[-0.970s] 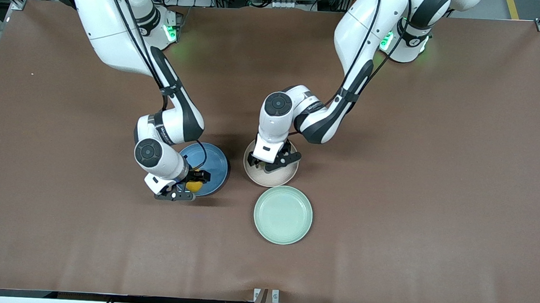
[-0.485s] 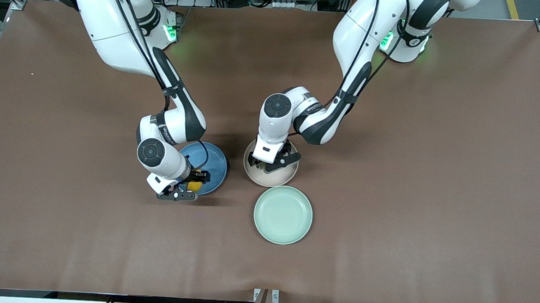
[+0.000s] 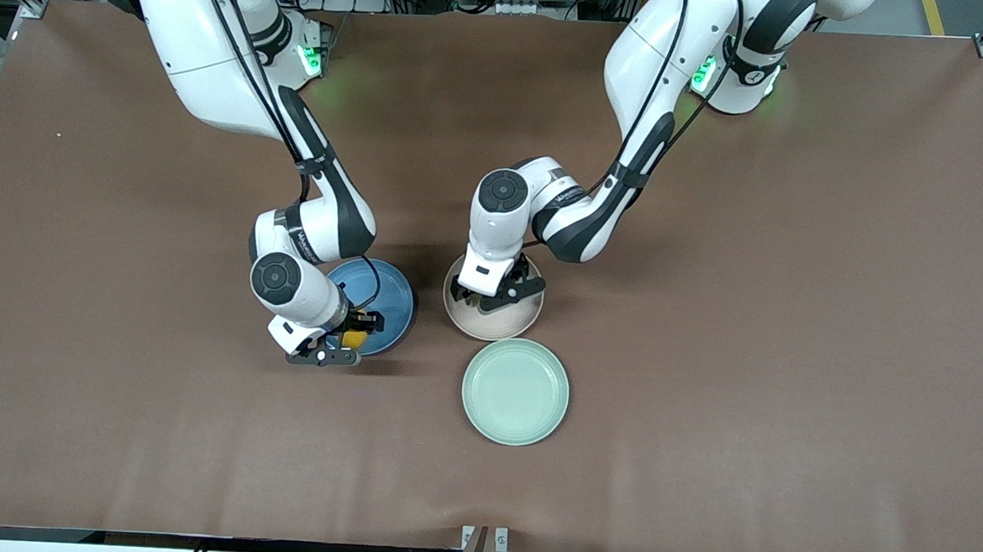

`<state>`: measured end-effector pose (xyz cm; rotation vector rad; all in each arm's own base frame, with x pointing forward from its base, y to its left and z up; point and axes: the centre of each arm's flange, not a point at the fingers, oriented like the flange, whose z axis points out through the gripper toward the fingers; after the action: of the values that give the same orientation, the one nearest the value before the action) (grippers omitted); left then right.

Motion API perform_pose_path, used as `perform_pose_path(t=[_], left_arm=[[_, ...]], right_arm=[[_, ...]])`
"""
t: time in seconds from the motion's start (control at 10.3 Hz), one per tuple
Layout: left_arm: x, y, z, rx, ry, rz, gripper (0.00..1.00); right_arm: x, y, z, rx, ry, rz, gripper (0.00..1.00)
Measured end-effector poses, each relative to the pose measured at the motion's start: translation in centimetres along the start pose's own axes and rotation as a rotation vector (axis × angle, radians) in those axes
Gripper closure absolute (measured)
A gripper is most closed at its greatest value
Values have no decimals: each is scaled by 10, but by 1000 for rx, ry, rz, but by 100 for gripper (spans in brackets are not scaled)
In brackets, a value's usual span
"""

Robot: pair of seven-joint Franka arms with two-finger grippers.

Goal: Pick lemon and lettuce from blue and beige plates
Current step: 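Close the right gripper on the lemon while the left gripper grips lettuce, then lift the lemon off the blue plate while the left gripper lifts lettuce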

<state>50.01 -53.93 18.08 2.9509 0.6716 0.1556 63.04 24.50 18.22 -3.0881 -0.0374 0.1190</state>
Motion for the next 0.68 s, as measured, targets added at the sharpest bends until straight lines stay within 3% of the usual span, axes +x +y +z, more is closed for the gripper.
perform_pose_path(t=[0.19,0.58,0.68], left_arm=[[-1,0,1,2,2,9,0],[-6,1,1,6,16,46,0],[-7,2,1,7,22,57,11]], right_arm=[[13,-1,-32,-12,-59,2,42],[43,44,-93,-18,-100,53,42],[48,61,-106,-32,-112,37,42]])
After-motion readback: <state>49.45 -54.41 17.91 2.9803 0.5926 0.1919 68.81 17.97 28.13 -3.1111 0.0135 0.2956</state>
